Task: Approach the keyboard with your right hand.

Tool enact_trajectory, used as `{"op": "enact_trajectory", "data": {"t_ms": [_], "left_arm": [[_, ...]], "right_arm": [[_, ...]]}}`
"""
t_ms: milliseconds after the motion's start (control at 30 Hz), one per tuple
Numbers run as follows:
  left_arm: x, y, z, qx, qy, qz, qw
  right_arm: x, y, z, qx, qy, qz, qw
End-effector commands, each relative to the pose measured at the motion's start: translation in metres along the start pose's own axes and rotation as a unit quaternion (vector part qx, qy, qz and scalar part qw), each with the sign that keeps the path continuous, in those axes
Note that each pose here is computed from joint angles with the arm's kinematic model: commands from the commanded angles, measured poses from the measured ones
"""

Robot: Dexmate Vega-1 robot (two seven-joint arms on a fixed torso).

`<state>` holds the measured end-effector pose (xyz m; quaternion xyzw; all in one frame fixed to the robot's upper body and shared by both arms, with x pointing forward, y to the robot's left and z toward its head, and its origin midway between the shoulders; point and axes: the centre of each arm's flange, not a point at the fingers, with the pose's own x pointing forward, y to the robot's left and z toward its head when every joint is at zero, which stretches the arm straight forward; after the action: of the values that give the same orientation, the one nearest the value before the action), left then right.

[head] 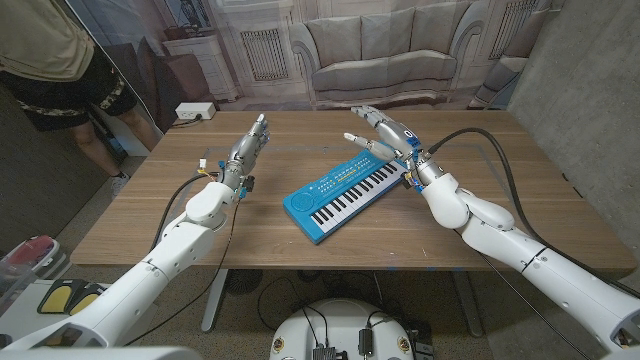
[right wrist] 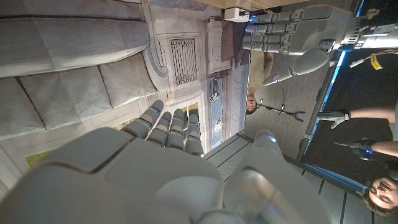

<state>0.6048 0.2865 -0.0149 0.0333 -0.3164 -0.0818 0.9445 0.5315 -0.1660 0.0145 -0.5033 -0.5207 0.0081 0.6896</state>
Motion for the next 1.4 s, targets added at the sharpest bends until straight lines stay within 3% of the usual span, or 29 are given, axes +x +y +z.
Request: {"op": "enact_trajectory", "data": {"t_ms": [33, 1400], "left_arm": [[-0.001, -0.001, 0.002, 0.000, -0.003, 0.000, 1.000], [-0.009, -0.001, 0.005, 0.007, -0.002, 0.000, 1.000]], "right_arm": [[-0.001, 0.003, 0.002, -0.015, 0.003, 0.011, 0.9998], [-0.004, 0.028, 0.002, -0.017, 0.017, 0.054, 0.9982]]}}
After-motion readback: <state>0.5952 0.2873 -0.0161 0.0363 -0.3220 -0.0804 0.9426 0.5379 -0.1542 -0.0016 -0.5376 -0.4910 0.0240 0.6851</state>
